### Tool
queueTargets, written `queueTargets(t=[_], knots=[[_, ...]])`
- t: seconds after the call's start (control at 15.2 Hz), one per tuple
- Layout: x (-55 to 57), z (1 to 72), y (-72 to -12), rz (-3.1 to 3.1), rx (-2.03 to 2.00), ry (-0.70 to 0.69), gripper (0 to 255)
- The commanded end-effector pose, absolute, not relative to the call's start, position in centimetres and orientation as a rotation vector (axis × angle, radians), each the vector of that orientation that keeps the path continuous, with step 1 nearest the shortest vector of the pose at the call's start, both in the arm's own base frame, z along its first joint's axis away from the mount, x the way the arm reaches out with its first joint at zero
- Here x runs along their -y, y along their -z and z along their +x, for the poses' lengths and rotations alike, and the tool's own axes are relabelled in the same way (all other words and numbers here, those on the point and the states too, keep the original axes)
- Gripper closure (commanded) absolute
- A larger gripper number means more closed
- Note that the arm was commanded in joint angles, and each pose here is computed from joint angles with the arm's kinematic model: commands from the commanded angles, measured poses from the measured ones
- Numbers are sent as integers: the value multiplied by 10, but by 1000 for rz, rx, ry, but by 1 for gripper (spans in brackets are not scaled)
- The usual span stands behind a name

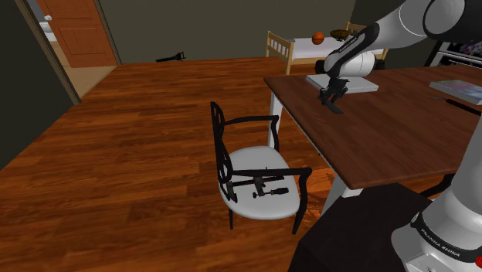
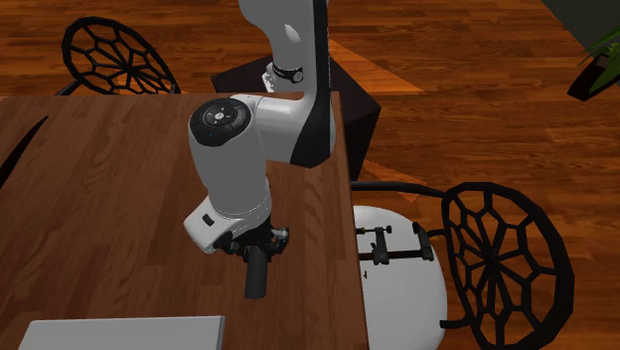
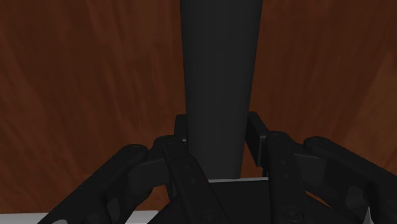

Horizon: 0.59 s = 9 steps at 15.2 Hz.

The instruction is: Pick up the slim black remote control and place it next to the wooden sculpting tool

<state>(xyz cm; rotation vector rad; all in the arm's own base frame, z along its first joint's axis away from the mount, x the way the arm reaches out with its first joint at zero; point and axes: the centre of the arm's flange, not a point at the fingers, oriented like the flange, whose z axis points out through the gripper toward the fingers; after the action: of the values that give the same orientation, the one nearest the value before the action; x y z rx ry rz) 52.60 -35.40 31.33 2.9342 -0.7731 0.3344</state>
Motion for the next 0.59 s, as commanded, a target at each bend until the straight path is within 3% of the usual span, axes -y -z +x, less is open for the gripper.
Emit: queueTargets(t=[0.0, 0.53], knots=[[356, 523, -309, 2933, 780, -319, 255], [356, 523, -319, 2933, 780, -319, 255]])
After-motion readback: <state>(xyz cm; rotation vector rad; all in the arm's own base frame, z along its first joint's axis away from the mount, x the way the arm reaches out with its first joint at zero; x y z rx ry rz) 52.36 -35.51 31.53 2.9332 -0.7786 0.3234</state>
